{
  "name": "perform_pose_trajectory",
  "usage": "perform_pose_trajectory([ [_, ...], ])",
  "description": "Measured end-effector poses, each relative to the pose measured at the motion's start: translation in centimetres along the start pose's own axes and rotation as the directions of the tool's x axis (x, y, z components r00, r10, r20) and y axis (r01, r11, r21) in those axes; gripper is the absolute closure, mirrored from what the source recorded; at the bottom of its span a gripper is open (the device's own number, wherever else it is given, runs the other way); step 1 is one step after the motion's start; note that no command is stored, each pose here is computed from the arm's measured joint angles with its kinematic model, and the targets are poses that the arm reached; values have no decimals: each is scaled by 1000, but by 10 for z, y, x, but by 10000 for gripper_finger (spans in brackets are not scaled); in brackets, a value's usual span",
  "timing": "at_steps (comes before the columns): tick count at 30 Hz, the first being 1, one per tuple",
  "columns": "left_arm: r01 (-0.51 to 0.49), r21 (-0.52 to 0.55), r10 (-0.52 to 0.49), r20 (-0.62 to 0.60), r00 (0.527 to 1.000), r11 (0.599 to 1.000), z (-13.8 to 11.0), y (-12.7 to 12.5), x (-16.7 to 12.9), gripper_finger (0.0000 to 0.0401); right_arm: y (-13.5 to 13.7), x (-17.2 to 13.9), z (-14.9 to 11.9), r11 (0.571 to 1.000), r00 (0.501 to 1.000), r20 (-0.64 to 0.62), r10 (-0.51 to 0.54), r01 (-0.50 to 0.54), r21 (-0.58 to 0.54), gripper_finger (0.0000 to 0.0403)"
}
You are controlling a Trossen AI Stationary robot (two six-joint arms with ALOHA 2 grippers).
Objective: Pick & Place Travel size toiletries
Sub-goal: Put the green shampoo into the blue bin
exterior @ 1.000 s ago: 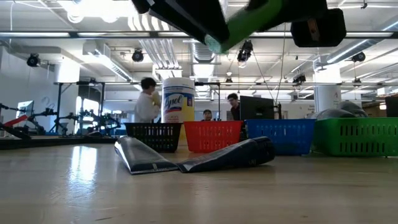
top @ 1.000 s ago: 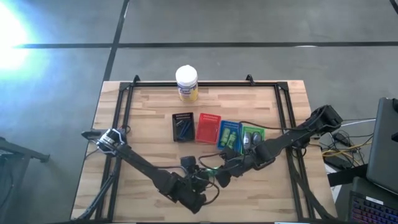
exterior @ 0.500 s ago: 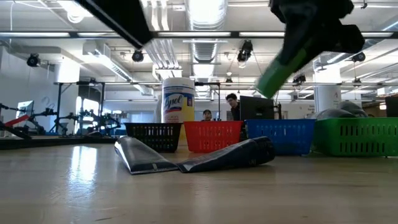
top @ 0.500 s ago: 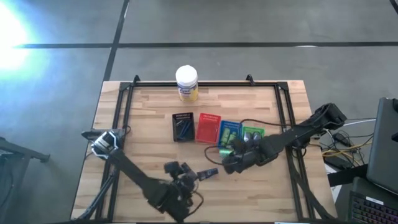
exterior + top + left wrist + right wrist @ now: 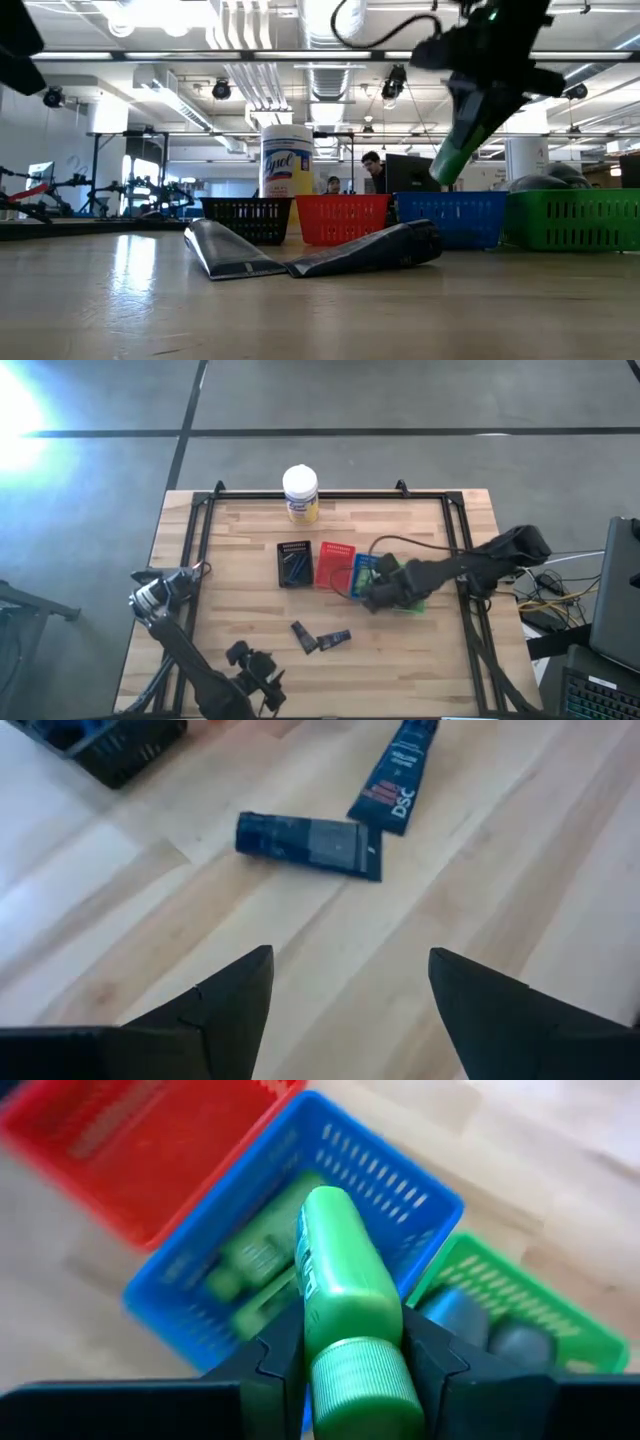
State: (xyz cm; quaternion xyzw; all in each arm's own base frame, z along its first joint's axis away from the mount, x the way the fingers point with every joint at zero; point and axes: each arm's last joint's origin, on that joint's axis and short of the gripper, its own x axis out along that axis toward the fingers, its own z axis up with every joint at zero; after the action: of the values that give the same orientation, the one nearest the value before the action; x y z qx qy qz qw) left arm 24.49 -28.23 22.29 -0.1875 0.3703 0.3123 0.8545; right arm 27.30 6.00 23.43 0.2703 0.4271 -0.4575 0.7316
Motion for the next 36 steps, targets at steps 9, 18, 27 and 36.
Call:
perform_pose_trajectory([
  [9, 137, -101, -137, 13, 991, 985, -4, 21, 13, 128, 1, 28, 14, 994, 995, -45, -90, 86, -70, 244],
  [18, 315, -180, -308, 68, 949, 932, 12, 71, 20, 128, 2, 21, 12, 996, 996, -66, -64, 60, -60, 138],
  [27, 316, 101, -316, -12, 949, 943, 56, 79, 53, 128, 13, 16, 10, 989, 995, -100, 2, -17, -147, 91],
  [36, 321, 169, -323, -15, 946, 932, 65, 79, 61, 128, 23, 33, 17, 970, 978, -151, 146, -171, -173, 79],
])
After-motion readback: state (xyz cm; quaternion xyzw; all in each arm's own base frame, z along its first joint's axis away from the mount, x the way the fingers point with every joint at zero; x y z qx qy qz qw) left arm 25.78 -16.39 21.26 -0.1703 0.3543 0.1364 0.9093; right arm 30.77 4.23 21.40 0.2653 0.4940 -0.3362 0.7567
